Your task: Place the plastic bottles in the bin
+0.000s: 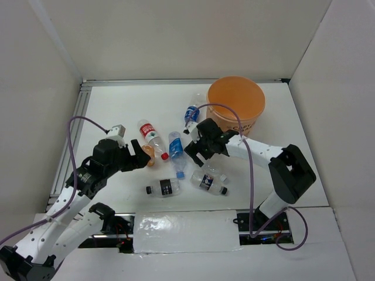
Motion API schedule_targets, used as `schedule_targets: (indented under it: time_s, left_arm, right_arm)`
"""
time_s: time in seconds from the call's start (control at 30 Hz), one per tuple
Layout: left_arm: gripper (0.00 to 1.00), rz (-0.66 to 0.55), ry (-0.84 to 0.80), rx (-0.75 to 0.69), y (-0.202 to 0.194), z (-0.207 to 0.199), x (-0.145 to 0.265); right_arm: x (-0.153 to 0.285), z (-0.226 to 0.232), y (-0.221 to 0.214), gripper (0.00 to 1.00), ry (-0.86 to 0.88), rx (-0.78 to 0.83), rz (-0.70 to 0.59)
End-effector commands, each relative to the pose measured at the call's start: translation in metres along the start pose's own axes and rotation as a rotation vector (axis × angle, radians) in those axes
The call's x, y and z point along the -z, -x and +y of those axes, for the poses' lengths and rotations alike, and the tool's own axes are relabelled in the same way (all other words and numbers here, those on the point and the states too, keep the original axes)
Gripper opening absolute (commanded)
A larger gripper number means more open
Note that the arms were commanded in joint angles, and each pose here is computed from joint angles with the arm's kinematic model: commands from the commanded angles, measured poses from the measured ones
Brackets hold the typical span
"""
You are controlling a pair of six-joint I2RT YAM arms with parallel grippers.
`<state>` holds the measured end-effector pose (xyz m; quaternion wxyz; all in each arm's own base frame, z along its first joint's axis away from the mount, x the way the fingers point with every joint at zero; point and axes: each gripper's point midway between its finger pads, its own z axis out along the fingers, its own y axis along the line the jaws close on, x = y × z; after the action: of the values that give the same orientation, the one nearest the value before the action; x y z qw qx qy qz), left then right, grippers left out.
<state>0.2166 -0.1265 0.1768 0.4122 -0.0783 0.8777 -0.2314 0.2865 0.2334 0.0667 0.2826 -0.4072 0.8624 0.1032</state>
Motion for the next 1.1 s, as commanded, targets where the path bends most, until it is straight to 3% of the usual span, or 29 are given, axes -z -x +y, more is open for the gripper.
schedule_targets:
  time_s: [0.0, 0.1, 0.27, 0.37, 0.47, 0.5, 0.6, 0.73, 0.9, 1.07]
  left_arm:
    - [0.93, -0.033, -0.006, 0.015, 0.013, -0.007, 0.003]
    - [0.93, -0.032, -0.005, 0.003, 0.014, -0.008, -0.002]
    - [0.93, -0.028, -0.011, -0.033, 0.015, -0.011, -0.01]
    - [0.93, -0.034, -0.004, -0.055, 0.02, -0.011, -0.015]
    - [0.94, -0.032, 0.02, -0.065, 0.021, -0.008, -0.025]
    - [0.94, -0.033, 0.019, -0.065, 0.022, -0.009, -0.027]
    - [0.99, -0.032, 0.031, -0.091, 0.026, -0.009, -0.033]
    - [0.99, -0.045, 0.063, -0.113, 0.037, -0.009, -0.035]
    - [0.99, -0.038, 0.091, -0.124, 0.037, -0.004, -0.038]
    - [0.99, -0.01, 0.119, -0.127, 0.028, 0.004, -0.044]
  right_arm:
    - [-0.006, 0.006, 0.018, 1.0, -0.008, -0.005, -0.049]
    - [-0.018, 0.018, 0.003, 0.99, 0.022, 0.01, -0.013]
    - [-0.031, 0.025, -0.011, 0.74, 0.074, 0.0, 0.017]
    - [-0.029, 0.032, -0.017, 0.66, 0.128, 0.014, 0.037]
    - [-0.025, 0.037, -0.021, 0.44, 0.19, 0.036, 0.052]
    - [-0.019, 0.038, -0.013, 0.41, 0.201, 0.071, 0.031]
    - [0.008, 0.041, 0.019, 0.34, 0.262, 0.15, -0.057]
    - [0.084, 0.037, 0.089, 0.25, 0.27, 0.287, -0.278]
    - [0.147, 0.04, 0.152, 0.25, 0.322, 0.338, -0.475]
    - [0.23, 0.035, 0.237, 0.22, 0.295, 0.314, -0.772]
